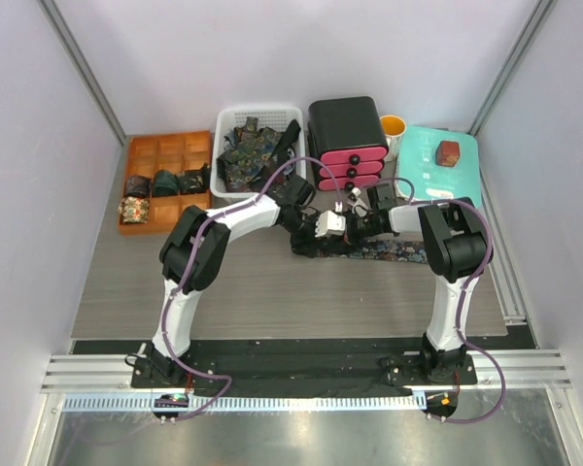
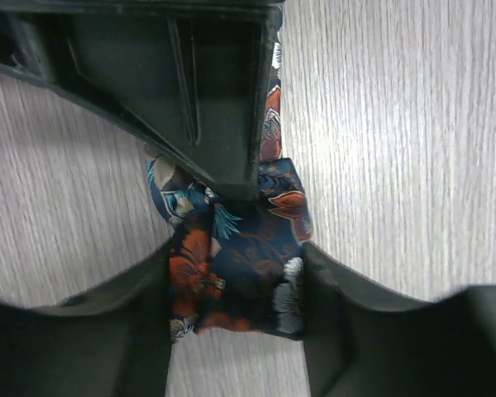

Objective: Roll the ties
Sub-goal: Roll the tie at the center of the board.

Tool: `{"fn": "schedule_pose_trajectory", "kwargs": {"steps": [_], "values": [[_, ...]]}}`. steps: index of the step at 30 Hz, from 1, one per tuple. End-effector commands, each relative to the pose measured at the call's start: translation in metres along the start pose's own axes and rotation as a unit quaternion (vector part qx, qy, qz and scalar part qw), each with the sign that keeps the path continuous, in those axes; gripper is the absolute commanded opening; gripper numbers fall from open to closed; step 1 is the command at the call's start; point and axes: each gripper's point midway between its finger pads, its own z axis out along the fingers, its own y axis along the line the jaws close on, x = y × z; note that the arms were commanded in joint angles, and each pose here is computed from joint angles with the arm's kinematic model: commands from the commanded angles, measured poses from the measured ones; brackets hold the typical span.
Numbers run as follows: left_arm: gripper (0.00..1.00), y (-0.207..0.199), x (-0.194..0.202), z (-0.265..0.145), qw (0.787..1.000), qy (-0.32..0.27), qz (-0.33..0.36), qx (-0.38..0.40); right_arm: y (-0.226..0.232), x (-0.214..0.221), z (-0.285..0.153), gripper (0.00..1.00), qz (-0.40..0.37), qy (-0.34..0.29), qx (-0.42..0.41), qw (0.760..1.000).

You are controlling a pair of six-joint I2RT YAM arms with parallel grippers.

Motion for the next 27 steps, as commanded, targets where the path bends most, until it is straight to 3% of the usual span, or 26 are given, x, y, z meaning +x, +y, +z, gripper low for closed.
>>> {"fn": "schedule_pose_trajectory", "kwargs": {"steps": [1, 3, 6, 11, 17, 27], "values": [[0.44, -0.005, 0.011, 0.000, 1.000, 0.022, -0.008, 0.015, -0.001, -0.014, -0.003, 0.09, -0.014, -0.028, 0.028, 0.999], [0.39, -0.011, 0.018, 0.000, 0.999, 0.030, -0.010, 0.022, 0.008, -0.017, -0.011, 0.21, -0.015, -0.029, 0.023, 0.999], [0.35, -0.016, 0.024, -0.001, 0.999, 0.036, -0.014, 0.029, 0.020, -0.026, -0.034, 0.27, -0.025, -0.043, 0.020, 0.999], [0.29, -0.019, 0.030, -0.008, 0.999, 0.039, -0.022, 0.031, 0.000, -0.027, -0.053, 0.28, -0.016, -0.064, 0.060, 0.996], [0.27, -0.019, 0.033, -0.017, 0.997, 0.059, -0.029, 0.031, -0.031, -0.010, -0.038, 0.26, -0.014, -0.041, 0.101, 0.994], [0.25, 0.001, 0.004, -0.040, 0.996, -0.012, -0.087, -0.031, -0.062, 0.009, -0.030, 0.20, -0.036, -0.011, 0.155, 0.987]]}}
